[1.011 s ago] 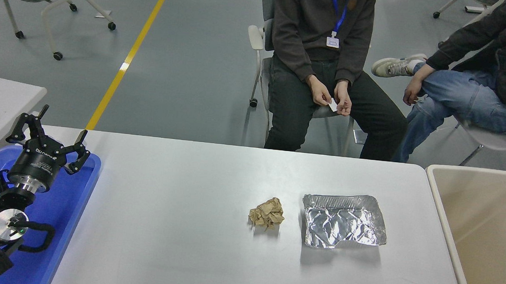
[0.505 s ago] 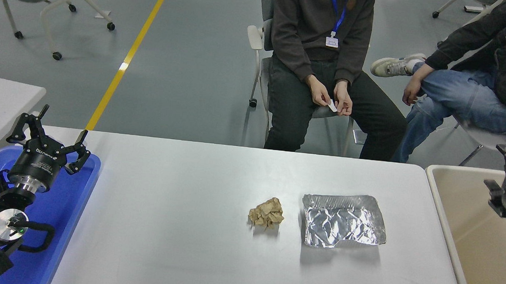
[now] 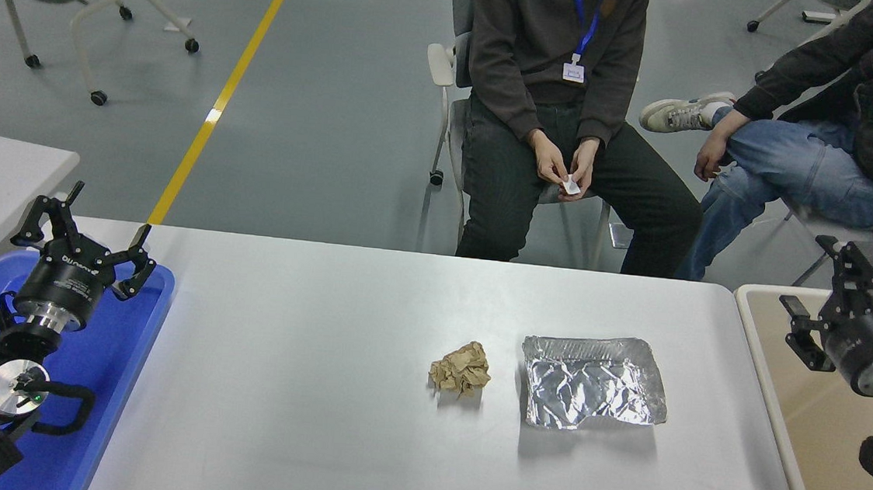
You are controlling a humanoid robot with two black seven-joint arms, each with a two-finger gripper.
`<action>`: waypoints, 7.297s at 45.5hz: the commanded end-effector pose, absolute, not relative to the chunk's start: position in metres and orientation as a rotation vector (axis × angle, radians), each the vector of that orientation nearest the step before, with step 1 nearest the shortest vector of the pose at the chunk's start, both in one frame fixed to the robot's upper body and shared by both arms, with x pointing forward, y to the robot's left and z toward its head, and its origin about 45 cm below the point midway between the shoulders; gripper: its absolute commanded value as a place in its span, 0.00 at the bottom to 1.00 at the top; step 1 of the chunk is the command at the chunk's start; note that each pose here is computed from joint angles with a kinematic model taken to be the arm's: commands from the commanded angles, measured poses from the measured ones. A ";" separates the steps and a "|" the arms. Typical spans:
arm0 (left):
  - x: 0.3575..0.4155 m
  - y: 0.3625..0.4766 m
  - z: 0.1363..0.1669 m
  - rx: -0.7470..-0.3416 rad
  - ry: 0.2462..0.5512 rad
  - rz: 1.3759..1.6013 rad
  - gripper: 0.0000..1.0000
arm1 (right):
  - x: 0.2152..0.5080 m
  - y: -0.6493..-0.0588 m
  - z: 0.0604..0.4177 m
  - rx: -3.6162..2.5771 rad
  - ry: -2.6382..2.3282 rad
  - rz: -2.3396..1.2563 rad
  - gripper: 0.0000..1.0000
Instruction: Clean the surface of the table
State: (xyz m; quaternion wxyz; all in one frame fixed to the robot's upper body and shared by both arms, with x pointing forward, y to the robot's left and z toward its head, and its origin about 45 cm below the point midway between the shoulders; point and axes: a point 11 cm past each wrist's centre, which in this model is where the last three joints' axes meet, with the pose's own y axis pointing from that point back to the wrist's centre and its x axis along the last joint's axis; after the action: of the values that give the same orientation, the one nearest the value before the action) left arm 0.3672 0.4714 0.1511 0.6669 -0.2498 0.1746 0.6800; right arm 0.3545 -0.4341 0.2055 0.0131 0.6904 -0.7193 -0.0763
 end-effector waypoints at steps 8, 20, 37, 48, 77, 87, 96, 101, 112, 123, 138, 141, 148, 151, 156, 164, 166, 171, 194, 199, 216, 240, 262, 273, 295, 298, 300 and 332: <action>0.3672 0.471 0.1511 -0.564 0.394 1.534 1.00 | 0.349 -0.404 0.206 2.387 -2.392 -0.334 1.00; 0.3672 0.471 0.1511 -0.564 0.394 1.534 1.00 | 0.368 -0.389 0.173 2.347 -2.516 -0.475 1.00; 0.3672 0.471 0.1511 -0.564 0.394 1.534 1.00 | 0.402 -0.390 0.153 2.219 -2.657 -0.514 1.00; 0.3672 0.471 0.1511 -0.564 0.394 1.534 1.00 | 0.405 -0.381 0.151 2.262 -2.612 -0.527 1.00; 0.3672 0.471 0.1510 -0.563 0.395 1.534 1.00 | 0.407 -0.389 0.150 2.173 -2.492 -0.499 1.00; 0.3672 0.471 0.1510 -0.563 0.395 1.534 1.00 | 0.405 -0.388 0.155 2.217 -2.373 -0.419 1.00; 0.3678 0.471 0.1517 -0.565 0.394 1.534 1.00 | 0.412 -0.375 0.179 2.308 -2.213 -0.308 1.00; 0.3673 0.471 0.1512 -0.564 0.395 1.534 1.00 | 0.421 -0.367 0.181 2.271 -2.080 -0.292 1.00; 0.3673 0.471 0.1512 -0.564 0.395 1.534 1.00 | 0.418 -0.370 0.194 2.226 -1.814 -0.184 1.00; 0.3678 0.471 0.1515 -0.564 0.394 1.533 1.00 | 0.412 -0.363 0.226 2.236 -1.500 0.028 1.00; 0.3678 0.471 0.1517 -0.565 0.394 1.534 1.00 | 0.409 -0.352 0.263 2.126 -1.251 0.375 1.00; 0.3678 0.471 0.1517 -0.565 0.394 1.534 1.00 | 0.407 -0.349 0.265 2.106 -1.228 0.424 1.00; 0.3678 0.471 0.1517 -0.565 0.394 1.534 1.00 | 0.394 -0.324 0.261 2.163 -1.129 0.431 1.00; 0.3678 0.471 0.1517 -0.564 0.394 1.533 1.00 | 0.392 -0.320 0.256 2.172 -1.090 0.416 1.00; 0.3678 0.471 0.1517 -0.565 0.394 1.534 1.00 | 0.388 -0.313 0.248 2.152 -1.003 0.436 1.00; 0.3678 0.471 0.1517 -0.564 0.394 1.533 1.00 | 0.389 -0.312 0.244 2.052 -0.867 0.522 1.00; 0.3678 0.471 0.1517 -0.565 0.394 1.534 1.00 | 0.390 -0.313 0.245 2.031 -0.845 0.538 1.00; 0.3673 0.471 0.1512 -0.564 0.395 1.534 1.00 | 0.390 -0.319 0.243 1.968 -0.778 0.582 1.00; 0.3673 0.471 0.1512 -0.564 0.395 1.534 1.00 | 0.373 -0.325 0.197 1.837 -0.616 0.535 1.00; 0.3678 0.471 0.1517 -0.564 0.394 1.533 1.00 | 0.378 -0.331 0.183 1.786 -0.592 0.540 1.00; 0.3678 0.471 0.1517 -0.565 0.394 1.534 1.00 | 0.374 -0.348 0.147 1.718 -0.589 0.493 1.00; 0.3678 0.471 0.1517 -0.565 0.394 1.534 1.00 | 0.356 -0.329 0.101 1.754 -0.589 0.439 1.00; 0.3678 0.471 0.1515 -0.564 0.394 1.533 1.00 | 0.351 -0.340 0.084 1.709 -0.651 0.440 0.94; 0.3678 0.471 0.1517 -0.565 0.394 1.534 1.00 | 0.352 -0.332 0.081 1.712 -0.675 0.469 0.78; 0.3678 0.471 0.1517 -0.565 0.394 1.534 1.00 | 0.341 -0.339 0.072 1.695 -0.653 0.459 0.00; 0.3678 0.471 0.1517 -0.565 0.394 1.534 1.00 | 0.342 -0.338 0.072 1.697 -0.650 0.461 0.00; 0.3678 0.471 0.1517 -0.565 0.394 1.534 1.00 | 0.343 -0.337 0.073 1.697 -0.653 0.463 0.00; 0.3678 0.471 0.1517 -0.565 0.394 1.534 1.00 | 0.368 -0.335 0.151 1.767 -0.713 0.547 0.00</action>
State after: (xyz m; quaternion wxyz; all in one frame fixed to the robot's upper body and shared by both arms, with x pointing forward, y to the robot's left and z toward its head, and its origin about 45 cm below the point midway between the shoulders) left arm 0.3678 0.4712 0.1517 0.6672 -0.2502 0.1745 0.6796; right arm 0.3621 -0.3360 0.1119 0.5697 0.7358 -0.2948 0.2172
